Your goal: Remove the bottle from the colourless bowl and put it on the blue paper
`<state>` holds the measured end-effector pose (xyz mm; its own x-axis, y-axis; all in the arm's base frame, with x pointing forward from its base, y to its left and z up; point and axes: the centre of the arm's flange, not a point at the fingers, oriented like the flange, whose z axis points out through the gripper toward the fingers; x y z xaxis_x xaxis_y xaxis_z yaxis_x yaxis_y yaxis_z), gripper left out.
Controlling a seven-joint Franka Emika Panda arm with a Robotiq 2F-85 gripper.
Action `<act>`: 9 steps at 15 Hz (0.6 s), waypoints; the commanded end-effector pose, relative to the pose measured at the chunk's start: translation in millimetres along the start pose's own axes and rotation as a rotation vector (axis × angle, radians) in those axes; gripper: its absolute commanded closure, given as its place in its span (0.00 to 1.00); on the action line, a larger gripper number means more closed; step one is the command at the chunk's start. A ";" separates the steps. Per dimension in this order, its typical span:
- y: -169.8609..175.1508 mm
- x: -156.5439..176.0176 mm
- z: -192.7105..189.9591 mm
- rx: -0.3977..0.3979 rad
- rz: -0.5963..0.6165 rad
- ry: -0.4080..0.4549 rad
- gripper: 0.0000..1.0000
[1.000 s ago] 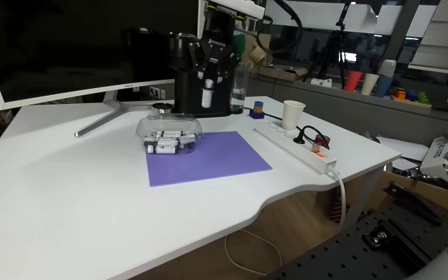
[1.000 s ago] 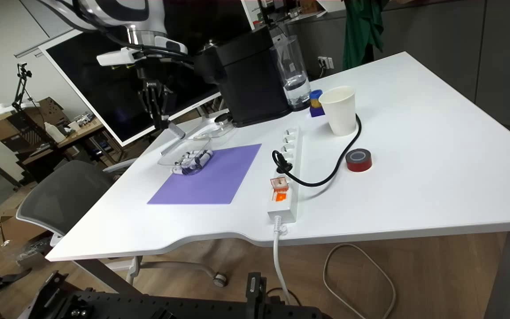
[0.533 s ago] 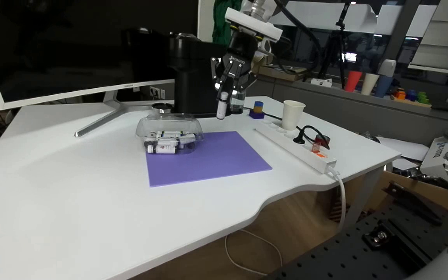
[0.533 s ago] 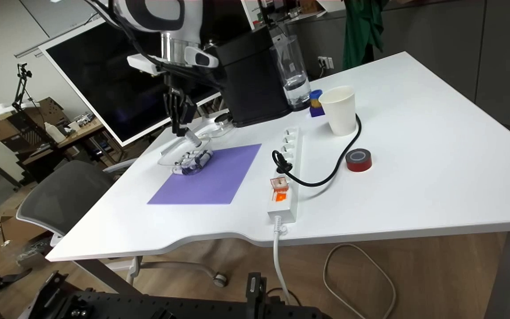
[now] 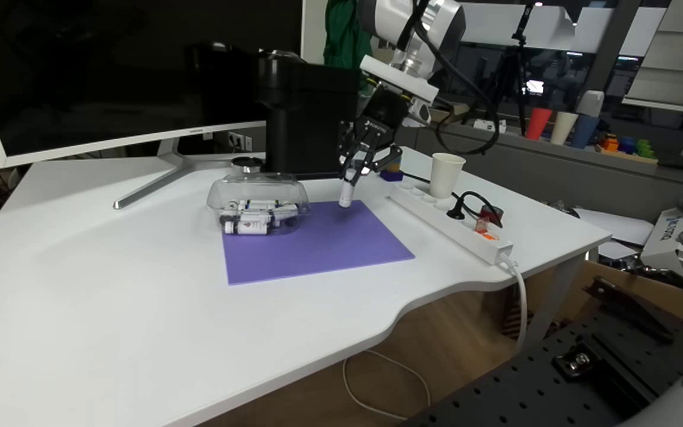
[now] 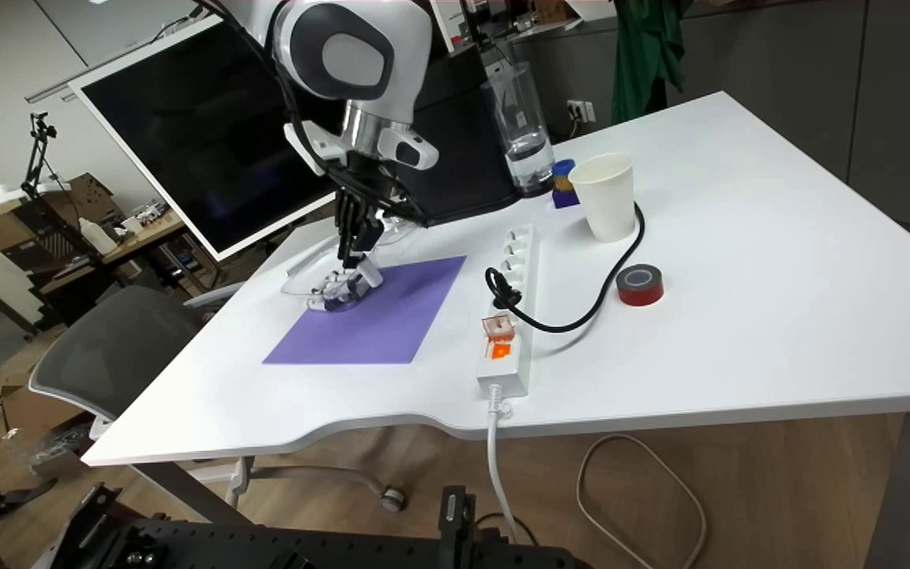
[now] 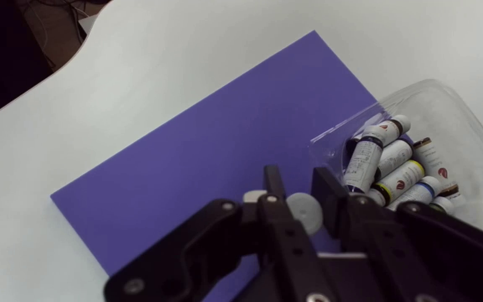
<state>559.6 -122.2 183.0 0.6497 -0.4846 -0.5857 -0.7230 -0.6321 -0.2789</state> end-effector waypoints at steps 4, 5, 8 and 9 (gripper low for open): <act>12.9 51.1 7.6 0.126 0.093 -0.091 0.94; 14.0 56.2 9.1 0.135 0.103 -0.099 0.94; 15.8 67.8 12.8 0.148 0.126 -0.118 0.94; 15.9 70.9 13.8 0.147 0.132 -0.121 0.94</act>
<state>573.4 -149.8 128.8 0.5525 -0.4777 -0.6830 -0.8106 -0.4986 -0.3070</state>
